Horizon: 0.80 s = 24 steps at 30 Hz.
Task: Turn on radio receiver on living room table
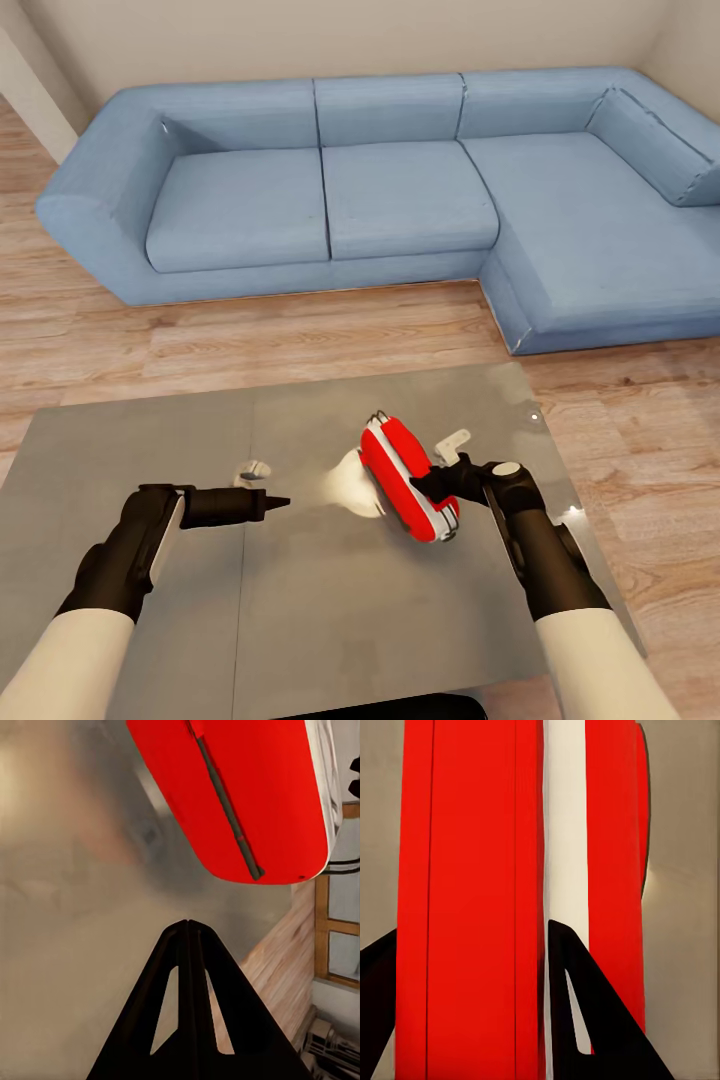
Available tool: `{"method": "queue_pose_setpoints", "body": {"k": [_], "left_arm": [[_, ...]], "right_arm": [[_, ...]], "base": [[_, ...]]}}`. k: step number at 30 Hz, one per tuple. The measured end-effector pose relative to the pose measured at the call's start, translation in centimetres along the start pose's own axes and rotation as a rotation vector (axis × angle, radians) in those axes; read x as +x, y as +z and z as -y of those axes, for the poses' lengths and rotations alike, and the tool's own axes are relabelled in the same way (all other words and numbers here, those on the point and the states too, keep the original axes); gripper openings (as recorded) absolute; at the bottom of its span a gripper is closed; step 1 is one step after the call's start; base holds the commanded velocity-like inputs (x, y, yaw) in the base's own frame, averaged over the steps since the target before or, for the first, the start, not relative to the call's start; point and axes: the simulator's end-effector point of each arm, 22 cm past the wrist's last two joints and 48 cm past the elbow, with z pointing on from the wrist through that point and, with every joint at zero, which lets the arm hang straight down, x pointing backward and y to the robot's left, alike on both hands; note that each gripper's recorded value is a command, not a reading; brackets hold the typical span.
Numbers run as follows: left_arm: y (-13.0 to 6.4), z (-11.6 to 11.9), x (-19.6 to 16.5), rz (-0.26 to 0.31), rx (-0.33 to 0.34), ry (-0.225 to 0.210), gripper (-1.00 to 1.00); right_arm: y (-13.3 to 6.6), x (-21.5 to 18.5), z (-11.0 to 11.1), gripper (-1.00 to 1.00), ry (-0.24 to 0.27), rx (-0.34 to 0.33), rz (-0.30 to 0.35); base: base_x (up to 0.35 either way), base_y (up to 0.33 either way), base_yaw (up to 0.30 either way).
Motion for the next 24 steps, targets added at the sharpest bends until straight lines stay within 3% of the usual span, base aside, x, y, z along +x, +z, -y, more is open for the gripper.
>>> {"method": "queue_pose_setpoints", "body": {"k": [10,24], "left_arm": [[0.00,-0.01,0.00,0.000,0.000,0.000,-1.00],[0.00,-0.01,0.02,0.000,0.000,0.000,-1.00]], "right_arm": [[-0.10,0.83,0.45,-1.00,0.014,0.007,-0.030],[-0.08,0.22,0.65,-1.00,-0.001,0.020,-0.003]], "base": [[0.000,0.000,0.000],[0.000,0.000,0.000]]}}
